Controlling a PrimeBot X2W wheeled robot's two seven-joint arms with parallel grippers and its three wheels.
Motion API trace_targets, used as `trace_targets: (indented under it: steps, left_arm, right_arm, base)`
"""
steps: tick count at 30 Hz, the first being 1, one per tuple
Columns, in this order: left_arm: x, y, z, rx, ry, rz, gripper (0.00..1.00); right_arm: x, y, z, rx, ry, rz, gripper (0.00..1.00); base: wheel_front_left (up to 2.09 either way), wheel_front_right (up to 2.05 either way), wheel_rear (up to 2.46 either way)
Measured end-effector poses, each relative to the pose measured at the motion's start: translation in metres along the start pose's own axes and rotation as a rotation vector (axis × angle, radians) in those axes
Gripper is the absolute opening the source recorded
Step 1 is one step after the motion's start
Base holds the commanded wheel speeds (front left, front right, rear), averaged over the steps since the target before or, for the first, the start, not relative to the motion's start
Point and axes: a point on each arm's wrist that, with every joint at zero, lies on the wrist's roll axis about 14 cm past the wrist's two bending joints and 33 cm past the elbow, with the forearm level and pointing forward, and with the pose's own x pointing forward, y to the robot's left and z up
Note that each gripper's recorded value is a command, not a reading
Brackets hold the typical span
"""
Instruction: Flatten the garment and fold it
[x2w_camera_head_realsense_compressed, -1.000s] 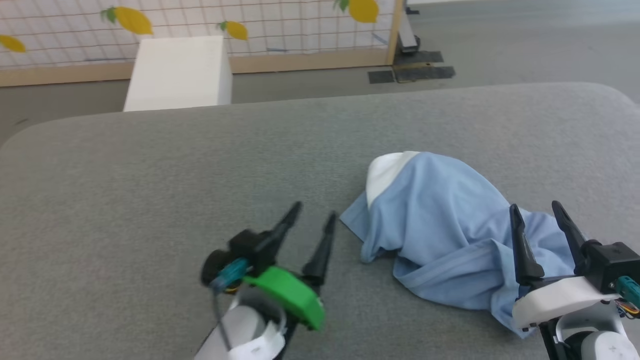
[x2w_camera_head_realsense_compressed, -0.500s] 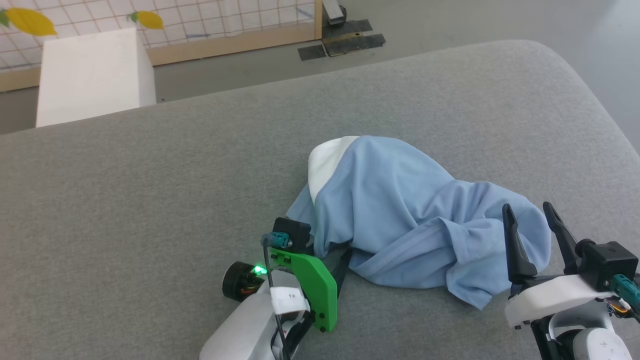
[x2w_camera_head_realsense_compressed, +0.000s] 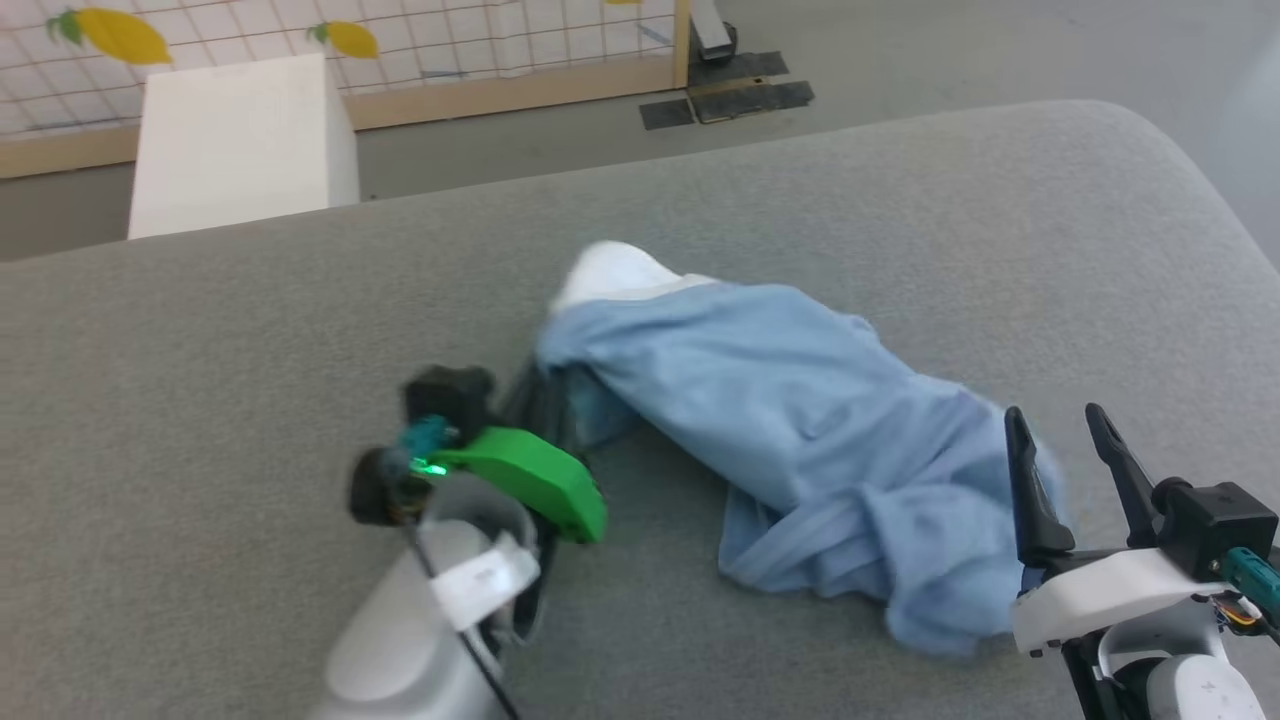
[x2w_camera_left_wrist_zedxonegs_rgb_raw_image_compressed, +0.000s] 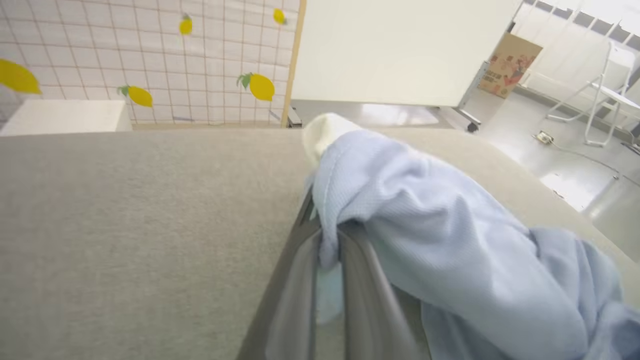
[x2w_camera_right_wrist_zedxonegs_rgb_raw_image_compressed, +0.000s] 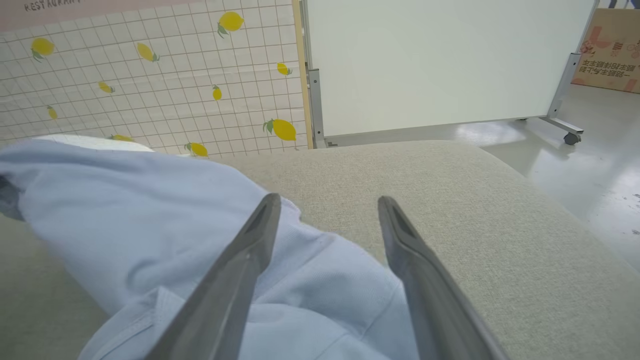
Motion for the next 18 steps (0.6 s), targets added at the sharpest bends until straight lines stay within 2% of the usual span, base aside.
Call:
trace_targets:
  steps: [6, 8, 11, 14, 16, 17, 18]
  left_arm:
    - [-0.029, 0.076, 0.070, 0.044, -0.231, 0.245, 0.00]
    - [-0.046, 0.100, 0.072, 0.065, -0.235, 0.322, 0.00]
    - [-0.073, 0.131, 0.053, 0.068, -0.137, 0.432, 0.00]
    - [-0.099, 0.148, 0.011, 0.020, 0.056, 0.494, 0.00]
    - [-0.116, 0.148, -0.024, -0.059, 0.207, 0.510, 0.49]
    - [-0.122, 0.145, -0.034, -0.075, 0.255, 0.508, 0.97]
    - [-0.127, 0.142, -0.042, -0.105, 0.290, 0.501, 1.00]
  right_arm:
    - [0.008, 0.015, 0.002, 0.006, -0.009, 0.044, 1.00]
    - [0.010, 0.019, 0.003, 0.009, -0.012, 0.056, 1.00]
    - [0.013, 0.024, 0.003, 0.014, -0.012, 0.071, 1.00]
    - [0.015, 0.029, 0.001, 0.016, -0.002, 0.085, 1.00]
    - [0.016, 0.031, 0.000, 0.017, 0.001, 0.093, 1.00]
    - [0.017, 0.033, -0.001, 0.017, 0.003, 0.096, 1.00]
    - [0.018, 0.034, -0.001, 0.017, 0.005, 0.099, 1.00]
  base:
    - [0.00, 0.00, 0.00]
    - [0.00, 0.00, 0.00]
    - [0.00, 0.00, 0.00]
    - [0.00, 0.00, 0.00]
    - [0.00, 0.00, 0.00]
    - [0.00, 0.00, 0.00]
    - [0.00, 0.00, 0.00]
